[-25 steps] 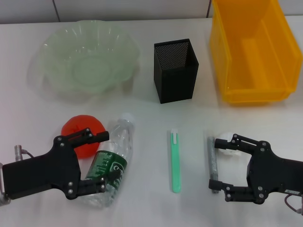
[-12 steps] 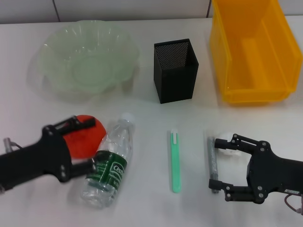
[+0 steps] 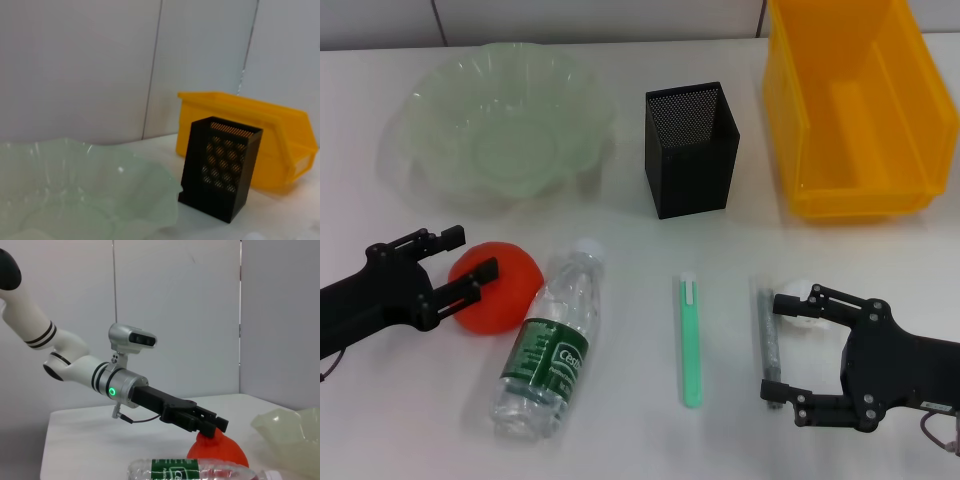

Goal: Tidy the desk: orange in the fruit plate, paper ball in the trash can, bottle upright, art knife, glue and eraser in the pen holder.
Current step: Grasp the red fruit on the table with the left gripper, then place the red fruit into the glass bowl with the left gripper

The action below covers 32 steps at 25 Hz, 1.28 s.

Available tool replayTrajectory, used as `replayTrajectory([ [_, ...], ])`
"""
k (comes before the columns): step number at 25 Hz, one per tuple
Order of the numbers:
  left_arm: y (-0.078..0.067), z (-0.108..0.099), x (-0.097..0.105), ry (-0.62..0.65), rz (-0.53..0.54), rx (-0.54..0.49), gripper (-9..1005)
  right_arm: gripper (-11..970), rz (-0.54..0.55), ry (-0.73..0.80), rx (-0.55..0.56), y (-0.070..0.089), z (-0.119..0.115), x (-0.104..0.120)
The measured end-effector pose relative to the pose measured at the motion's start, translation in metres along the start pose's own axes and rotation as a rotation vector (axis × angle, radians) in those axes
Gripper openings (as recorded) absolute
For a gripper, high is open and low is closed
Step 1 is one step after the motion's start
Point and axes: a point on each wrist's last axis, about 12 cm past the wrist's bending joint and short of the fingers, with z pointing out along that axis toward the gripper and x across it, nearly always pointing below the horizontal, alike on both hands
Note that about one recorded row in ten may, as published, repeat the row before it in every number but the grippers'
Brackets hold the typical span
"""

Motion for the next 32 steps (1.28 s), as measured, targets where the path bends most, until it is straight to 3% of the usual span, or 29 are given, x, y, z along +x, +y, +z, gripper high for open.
replayTrajectory([
  [5,0.003,-0.002,0.0,0.019,-0.004,-0.006,774,830,0.0,0.0,0.0,0.0,0.0,0.0],
  [8,0.002,-0.003,0.001,0.021,0.001,-0.006,560,830,0.001,0.0,0.002,0.0,0.0,0.0],
  [13,0.0,-0.002,0.002,0.032,0.018,0.014,330,828,0.001,0.0,0.004,0.0,-0.001,0.0],
  [18,-0.001,-0.001,0.001,0.037,0.028,0.032,171,827,0.002,0.0,0.004,0.001,-0.001,0.0],
  [28,0.007,-0.016,-0.03,-0.08,0.116,0.053,95,825,0.002,-0.007,0.008,0.001,-0.001,0.0],
  [32,0.015,-0.011,-0.054,-0.157,0.158,0.051,82,824,0.002,-0.013,0.007,0.001,-0.001,-0.001],
])
